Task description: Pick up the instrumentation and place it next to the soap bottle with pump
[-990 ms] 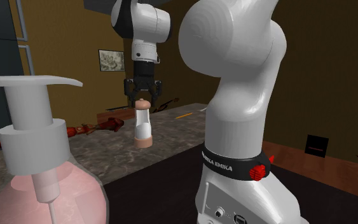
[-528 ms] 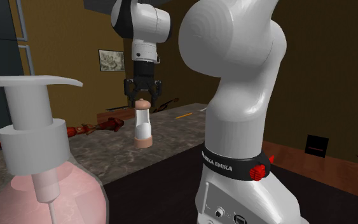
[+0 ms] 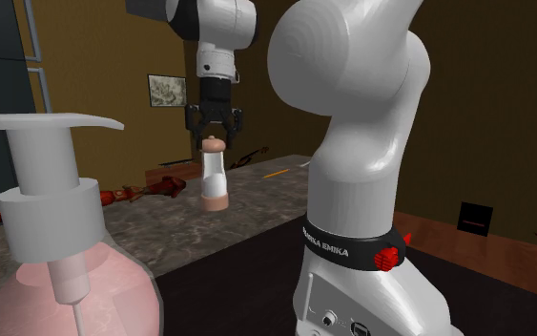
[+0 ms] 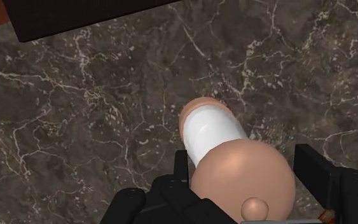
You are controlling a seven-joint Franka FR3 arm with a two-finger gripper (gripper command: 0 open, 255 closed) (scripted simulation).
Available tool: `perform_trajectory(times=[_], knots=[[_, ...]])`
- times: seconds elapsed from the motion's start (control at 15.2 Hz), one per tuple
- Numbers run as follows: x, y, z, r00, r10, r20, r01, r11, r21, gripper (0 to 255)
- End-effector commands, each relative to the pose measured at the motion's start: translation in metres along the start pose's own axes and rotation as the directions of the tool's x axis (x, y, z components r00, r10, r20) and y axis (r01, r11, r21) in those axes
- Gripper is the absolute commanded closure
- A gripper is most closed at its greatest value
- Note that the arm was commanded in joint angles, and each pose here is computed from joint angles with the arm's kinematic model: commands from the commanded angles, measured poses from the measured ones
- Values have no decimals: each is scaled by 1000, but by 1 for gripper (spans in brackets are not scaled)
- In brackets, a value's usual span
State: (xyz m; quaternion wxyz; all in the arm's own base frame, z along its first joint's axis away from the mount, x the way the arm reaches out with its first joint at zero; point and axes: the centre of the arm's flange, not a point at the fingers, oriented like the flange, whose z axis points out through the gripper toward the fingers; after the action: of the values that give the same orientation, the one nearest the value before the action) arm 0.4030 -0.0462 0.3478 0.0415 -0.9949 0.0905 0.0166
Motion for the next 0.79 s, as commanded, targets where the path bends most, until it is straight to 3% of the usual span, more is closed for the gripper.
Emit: perform_trajectory(times=[0.0, 0.73], knots=[[0, -1, -11, 1000, 0, 0, 0, 1000, 0, 255], [-3, -5, -69, 1000, 0, 0, 0, 1000, 0, 255]])
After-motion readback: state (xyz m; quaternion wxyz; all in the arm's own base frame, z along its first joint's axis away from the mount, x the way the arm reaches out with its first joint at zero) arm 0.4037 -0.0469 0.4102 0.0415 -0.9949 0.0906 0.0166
